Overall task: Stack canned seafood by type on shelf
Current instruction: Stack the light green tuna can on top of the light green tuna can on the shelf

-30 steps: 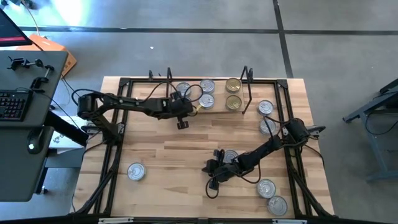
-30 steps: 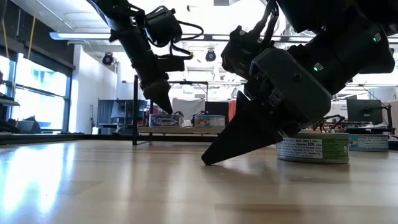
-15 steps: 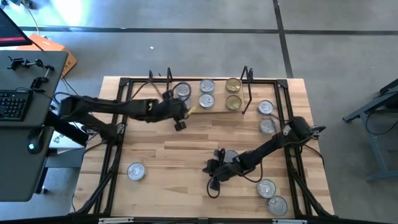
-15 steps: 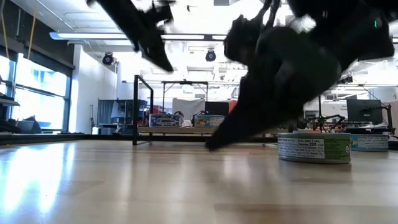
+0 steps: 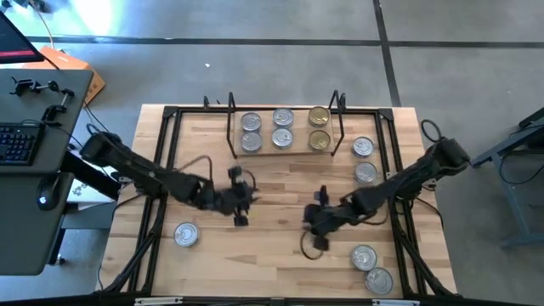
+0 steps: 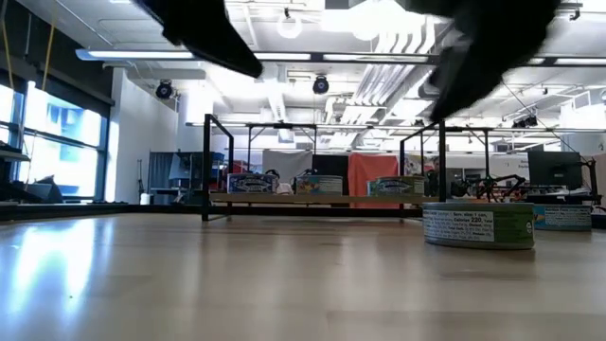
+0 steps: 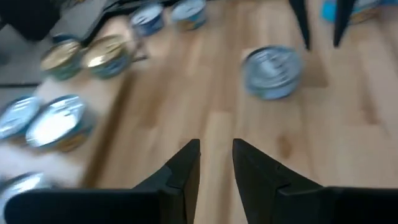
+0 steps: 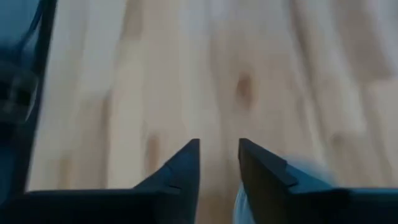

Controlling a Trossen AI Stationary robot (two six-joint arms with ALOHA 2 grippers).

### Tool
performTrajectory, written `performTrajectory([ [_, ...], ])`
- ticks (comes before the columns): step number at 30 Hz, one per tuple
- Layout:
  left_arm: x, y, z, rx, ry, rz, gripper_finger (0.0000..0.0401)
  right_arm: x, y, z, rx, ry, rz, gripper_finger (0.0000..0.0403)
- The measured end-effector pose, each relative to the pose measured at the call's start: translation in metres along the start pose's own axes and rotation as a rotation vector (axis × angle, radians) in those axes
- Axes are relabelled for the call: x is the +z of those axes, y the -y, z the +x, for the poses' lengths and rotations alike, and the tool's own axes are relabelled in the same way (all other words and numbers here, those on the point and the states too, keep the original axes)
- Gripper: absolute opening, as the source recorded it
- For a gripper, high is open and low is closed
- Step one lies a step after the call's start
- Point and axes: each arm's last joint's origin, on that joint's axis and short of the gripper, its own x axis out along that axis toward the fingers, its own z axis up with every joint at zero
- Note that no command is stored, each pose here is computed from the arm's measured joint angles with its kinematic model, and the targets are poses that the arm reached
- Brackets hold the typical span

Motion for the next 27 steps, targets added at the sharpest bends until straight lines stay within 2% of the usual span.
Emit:
performTrajectory([
  [2, -0.011, 0.015, 0.012, -0.032, 0.046, -0.002, 0.0084, -0.012, -0.012, -0.007, -0.014, -0.031, -0.033, 0.0125],
  [6, -0.023, 0.041, 0.044, -0.122, 0.183, -0.002, 0.0084, -0.038, -0.04, -0.016, -0.16, 0.049, -0.066, 0.0135],
  [12, -0.024, 0.071, 0.104, -0.326, 0.35, 0.127, 0.0089, -0.069, -0.065, -0.028, -0.251, 0.169, 0.061, 0.0134],
  [16, -0.012, 0.084, 0.147, -0.371, 0.36, 0.188, 0.0116, -0.084, -0.072, -0.032, -0.304, 0.238, 0.106, 0.0134],
  [19, 0.0, 0.088, 0.173, -0.354, 0.326, 0.24, 0.014, -0.089, -0.072, -0.034, -0.327, 0.253, 0.123, 0.0134],
  [23, 0.005, 0.085, 0.199, -0.345, 0.17, 0.367, 0.0158, -0.089, -0.072, -0.034, -0.327, 0.249, 0.14, 0.0134],
  [27, 0.007, 0.079, 0.213, -0.343, 0.081, 0.426, 0.0147, -0.089, -0.072, -0.034, -0.322, 0.248, 0.143, 0.0134],
])
